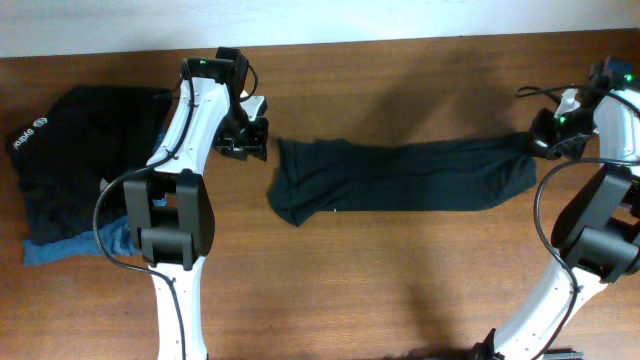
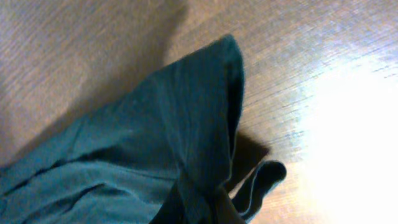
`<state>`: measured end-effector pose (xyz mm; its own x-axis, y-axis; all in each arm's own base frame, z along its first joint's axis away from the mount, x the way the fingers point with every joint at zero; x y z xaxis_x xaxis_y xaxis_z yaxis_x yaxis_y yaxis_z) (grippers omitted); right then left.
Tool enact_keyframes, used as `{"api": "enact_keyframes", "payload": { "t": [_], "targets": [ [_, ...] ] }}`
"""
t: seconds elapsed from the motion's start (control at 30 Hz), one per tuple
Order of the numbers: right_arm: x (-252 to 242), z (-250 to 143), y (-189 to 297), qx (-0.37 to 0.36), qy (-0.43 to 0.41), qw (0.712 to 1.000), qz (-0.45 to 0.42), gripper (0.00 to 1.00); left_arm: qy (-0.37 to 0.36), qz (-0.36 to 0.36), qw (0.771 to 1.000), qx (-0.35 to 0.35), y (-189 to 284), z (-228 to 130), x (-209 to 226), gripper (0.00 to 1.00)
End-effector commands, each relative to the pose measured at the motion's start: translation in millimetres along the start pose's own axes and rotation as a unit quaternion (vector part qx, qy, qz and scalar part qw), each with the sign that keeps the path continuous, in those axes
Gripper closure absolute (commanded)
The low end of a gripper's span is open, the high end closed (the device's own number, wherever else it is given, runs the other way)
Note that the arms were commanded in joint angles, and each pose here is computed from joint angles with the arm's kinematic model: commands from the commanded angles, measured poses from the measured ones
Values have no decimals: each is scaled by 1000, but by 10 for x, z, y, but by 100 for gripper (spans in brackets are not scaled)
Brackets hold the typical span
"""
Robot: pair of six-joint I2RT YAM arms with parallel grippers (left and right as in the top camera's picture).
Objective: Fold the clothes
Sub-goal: 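Lift the strip's right end with the right gripper and fold it leftward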
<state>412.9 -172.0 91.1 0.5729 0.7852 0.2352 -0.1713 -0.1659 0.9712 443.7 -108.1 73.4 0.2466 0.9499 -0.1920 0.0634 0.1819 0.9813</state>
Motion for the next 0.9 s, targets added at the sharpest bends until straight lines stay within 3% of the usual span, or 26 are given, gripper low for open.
{"api": "enact_keyframes", "payload": {
  "t": [0.0, 0.43, 0.87],
  "targets": [
    [82, 23, 236, -22, 13, 1000, -13, 96, -6, -4, 1000, -19, 138, 15, -44, 58],
    [915, -436, 128, 29, 109, 993, -22, 96, -7, -3, 1000, -24, 139, 41, -42, 58],
    [1991, -1217, -120, 45, 232, 971, -47, 96, -9, -3, 999, -31, 141, 72, -39, 58]
  ]
}}
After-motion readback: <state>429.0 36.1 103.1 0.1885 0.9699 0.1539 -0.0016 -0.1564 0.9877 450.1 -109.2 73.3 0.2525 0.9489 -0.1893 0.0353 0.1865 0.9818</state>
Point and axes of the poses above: each gripper's point midway between its finger pads, its own y axis back along the fingers, its own x axis along the line the jaws close on, z = x × y, the point moved 2 cm from there along y, back along the fingers, and after that the axes turned 5 degrees about -y, right-handed, at the moved point
